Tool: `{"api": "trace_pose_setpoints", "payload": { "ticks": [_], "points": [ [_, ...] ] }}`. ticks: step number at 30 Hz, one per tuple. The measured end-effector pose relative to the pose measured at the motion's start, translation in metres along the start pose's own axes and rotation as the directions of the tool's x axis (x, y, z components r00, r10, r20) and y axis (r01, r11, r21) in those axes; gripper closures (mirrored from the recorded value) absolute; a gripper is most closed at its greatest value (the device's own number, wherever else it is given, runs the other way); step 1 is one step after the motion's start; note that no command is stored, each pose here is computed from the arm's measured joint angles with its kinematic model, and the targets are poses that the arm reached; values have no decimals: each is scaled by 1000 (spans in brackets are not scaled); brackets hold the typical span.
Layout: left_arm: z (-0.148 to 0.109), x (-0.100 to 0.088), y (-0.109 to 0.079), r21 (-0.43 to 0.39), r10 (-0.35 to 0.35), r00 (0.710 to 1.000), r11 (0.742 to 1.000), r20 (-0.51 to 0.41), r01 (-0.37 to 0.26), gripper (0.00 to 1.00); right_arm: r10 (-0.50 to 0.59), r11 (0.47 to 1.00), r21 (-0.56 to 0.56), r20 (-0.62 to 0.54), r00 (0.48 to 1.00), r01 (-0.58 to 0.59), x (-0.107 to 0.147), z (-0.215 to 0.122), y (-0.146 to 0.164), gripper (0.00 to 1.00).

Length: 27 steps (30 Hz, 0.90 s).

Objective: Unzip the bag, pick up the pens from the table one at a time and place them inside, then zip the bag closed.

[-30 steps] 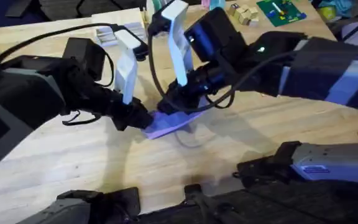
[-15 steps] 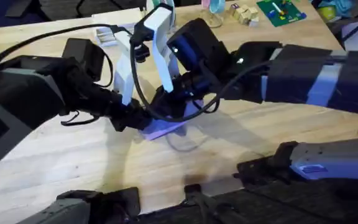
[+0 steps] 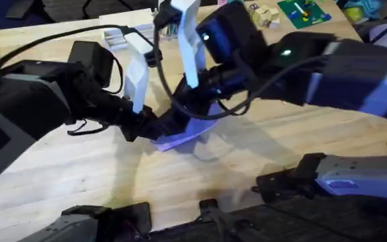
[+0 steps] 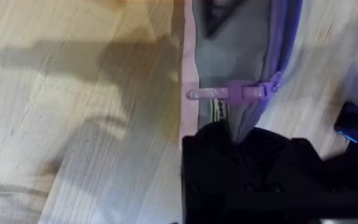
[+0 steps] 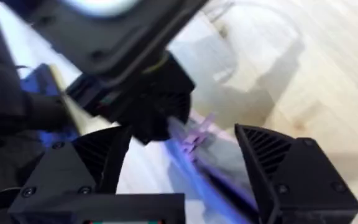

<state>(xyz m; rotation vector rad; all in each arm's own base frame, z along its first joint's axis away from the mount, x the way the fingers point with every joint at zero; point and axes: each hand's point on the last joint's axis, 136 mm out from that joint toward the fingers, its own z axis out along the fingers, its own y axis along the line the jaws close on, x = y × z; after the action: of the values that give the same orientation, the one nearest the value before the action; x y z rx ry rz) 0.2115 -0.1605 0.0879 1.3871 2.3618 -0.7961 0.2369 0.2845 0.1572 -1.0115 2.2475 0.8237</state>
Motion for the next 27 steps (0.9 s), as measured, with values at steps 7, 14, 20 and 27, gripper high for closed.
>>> {"api": "trace_pose_setpoints", "payload": {
  "ticks": [7,14,20,27],
  "points": [
    [0,0,0,1,-1,1000,1000,2,1,957,49,999,10,-16,999,-48,11,-35,-5,4],
    [0,-2,0,2,2,1000,1000,9,-2,470,-62,984,157,-114,992,80,31,-79,-15,4],
    [0,-5,0,6,3,1000,1000,23,-3,9,-128,972,179,-141,982,152,21,-97,-12,4],
    [0,-1,-3,17,-10,1000,1000,8,10,6,-246,945,184,-142,959,270,7,-110,-9,5]
  ]
}}
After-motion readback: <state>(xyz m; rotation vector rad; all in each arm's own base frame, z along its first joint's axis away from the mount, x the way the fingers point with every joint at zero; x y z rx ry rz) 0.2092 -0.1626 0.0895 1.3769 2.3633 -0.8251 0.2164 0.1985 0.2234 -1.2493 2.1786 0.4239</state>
